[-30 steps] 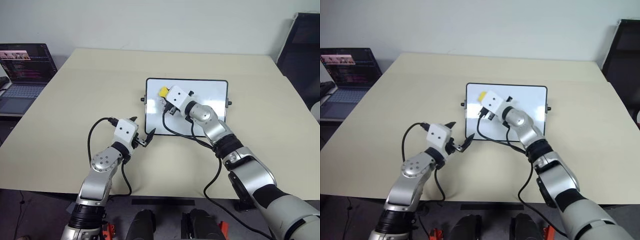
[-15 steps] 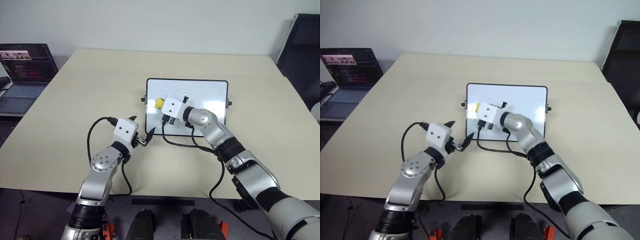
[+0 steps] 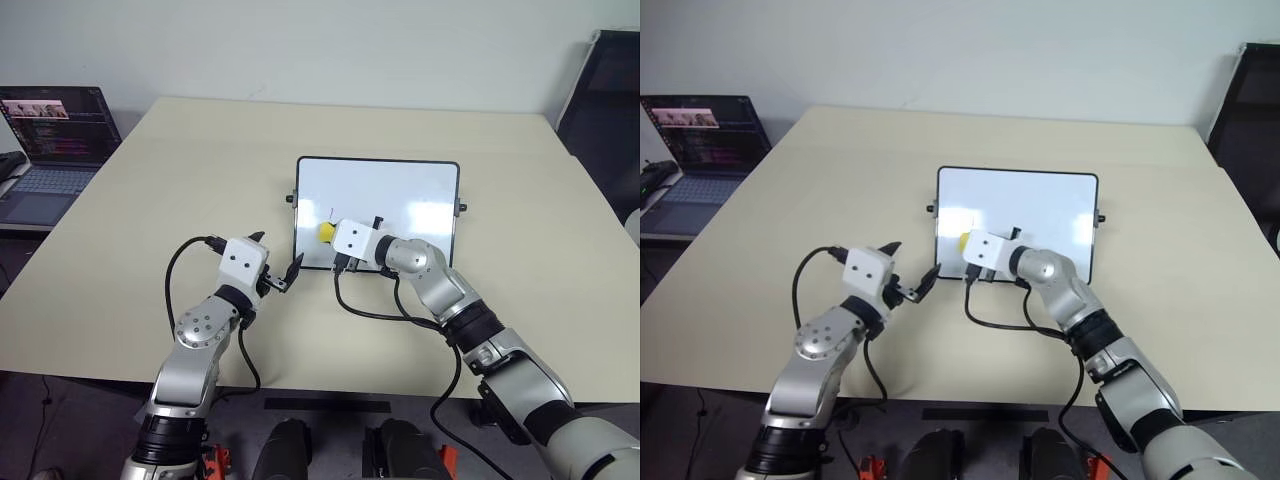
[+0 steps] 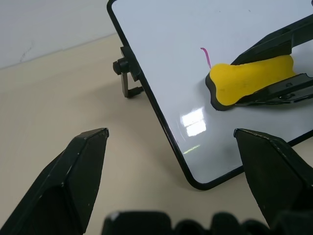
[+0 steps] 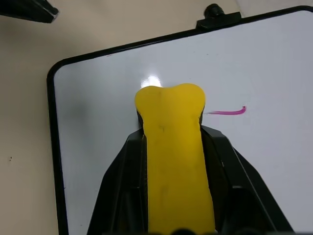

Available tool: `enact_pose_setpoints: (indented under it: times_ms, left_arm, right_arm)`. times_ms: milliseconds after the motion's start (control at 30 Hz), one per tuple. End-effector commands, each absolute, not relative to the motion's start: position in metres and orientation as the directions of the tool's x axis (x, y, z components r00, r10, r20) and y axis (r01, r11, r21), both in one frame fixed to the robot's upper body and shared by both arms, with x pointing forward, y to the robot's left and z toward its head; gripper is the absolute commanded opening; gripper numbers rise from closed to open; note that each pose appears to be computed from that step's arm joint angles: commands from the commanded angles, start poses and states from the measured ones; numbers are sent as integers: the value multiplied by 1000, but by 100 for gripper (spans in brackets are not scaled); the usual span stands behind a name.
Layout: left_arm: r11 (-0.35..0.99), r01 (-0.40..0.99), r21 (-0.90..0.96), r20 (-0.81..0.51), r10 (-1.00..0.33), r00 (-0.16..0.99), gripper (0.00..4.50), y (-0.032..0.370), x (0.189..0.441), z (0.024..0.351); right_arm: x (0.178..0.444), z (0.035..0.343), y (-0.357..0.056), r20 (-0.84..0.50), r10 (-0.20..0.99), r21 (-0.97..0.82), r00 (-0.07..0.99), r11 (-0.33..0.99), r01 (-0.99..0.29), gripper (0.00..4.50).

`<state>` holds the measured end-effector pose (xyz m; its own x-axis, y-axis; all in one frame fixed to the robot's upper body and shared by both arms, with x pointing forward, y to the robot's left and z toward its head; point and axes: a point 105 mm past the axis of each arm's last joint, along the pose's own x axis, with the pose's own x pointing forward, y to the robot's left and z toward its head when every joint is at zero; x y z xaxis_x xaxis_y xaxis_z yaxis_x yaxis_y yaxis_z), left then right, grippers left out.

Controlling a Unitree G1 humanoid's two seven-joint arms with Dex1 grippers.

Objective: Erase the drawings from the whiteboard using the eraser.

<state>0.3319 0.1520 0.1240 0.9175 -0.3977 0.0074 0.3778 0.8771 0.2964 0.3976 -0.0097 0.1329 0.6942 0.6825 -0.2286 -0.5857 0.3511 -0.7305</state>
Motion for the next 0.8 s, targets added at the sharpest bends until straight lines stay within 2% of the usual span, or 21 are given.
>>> enact_pose_setpoints:
  times_ms: [33,200,300,533,800]
  left_arm:
    - [864,398,309,53,-434,900,450,143,334,137]
    - [858,408,311,49,-443,895,450,142,336,136]
    - [856,410,314,50,-446,894,450,142,336,136]
    - [859,402,318,49,-438,898,450,145,334,136]
    - [867,380,321,51,-417,908,450,150,331,137]
  right_arm:
    - [414,171,-26,-70,629,-731,774,495,-469,118]
    - [428,192,-33,14,568,-728,823,570,-381,118]
    - [433,193,-32,13,558,-727,830,575,-376,118]
    - [431,175,-24,-54,583,-741,811,521,-424,118]
    - [413,144,-8,-128,628,-723,768,471,-505,118]
